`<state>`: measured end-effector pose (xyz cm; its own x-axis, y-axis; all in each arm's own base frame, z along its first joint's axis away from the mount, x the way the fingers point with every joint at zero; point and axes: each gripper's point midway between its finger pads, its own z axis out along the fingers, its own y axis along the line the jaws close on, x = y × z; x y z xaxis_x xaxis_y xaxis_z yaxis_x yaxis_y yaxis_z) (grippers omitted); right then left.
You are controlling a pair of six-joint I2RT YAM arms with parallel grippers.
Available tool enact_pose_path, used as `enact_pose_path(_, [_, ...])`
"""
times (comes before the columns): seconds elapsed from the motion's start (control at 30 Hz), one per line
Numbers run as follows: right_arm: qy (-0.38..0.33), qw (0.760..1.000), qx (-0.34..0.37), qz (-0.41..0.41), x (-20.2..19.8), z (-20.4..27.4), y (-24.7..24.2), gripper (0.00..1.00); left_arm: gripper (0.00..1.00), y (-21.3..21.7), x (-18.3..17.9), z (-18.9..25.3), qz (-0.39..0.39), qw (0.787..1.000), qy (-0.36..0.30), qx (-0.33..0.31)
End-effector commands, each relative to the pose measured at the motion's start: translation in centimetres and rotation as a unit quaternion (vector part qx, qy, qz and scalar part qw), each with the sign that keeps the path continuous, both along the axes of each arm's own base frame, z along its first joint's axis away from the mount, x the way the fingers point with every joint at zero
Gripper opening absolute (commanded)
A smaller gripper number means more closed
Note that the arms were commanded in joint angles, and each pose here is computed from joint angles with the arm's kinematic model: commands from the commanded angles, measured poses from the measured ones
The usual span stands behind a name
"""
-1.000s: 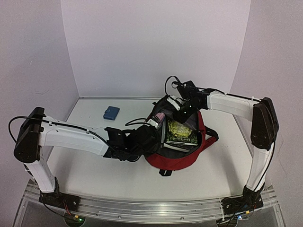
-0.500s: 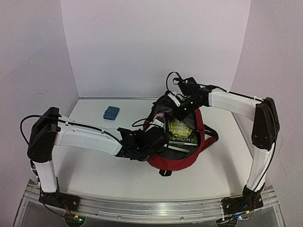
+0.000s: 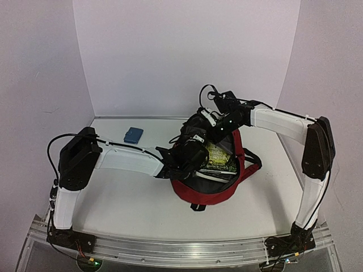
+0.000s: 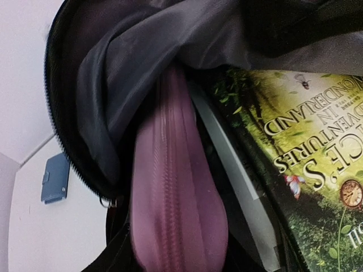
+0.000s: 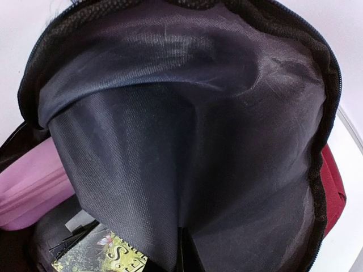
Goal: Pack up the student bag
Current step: Place the stationery in the student bag.
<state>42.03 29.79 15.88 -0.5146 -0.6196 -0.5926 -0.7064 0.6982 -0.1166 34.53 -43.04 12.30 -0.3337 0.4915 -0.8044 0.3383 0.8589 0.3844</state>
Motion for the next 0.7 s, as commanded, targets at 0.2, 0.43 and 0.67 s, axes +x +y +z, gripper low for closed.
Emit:
enact_pose_path(0.2, [-0.035, 0.998, 0.045, 0.014, -0.2, 4.9, 1.1, 0.00, 0.59, -1.3, -2.7, 4.8, -0.055, 0.988, 0.065, -0.125])
enact_pose_path(0.43, [-0.033, 0.998, 0.043, 0.015, -0.2, 4.7, 1.2, 0.00, 0.48, -1.1, -2.5, 3.7, -0.045, 0.989, 0.082, -0.119])
enact_pose_path(0.67, [0.015, 0.996, 0.062, 0.066, -3.5, 3.9, 1.6, 0.00, 0.66, 1.1, -3.1, 7.1, -0.053, 0.972, 0.095, -0.210])
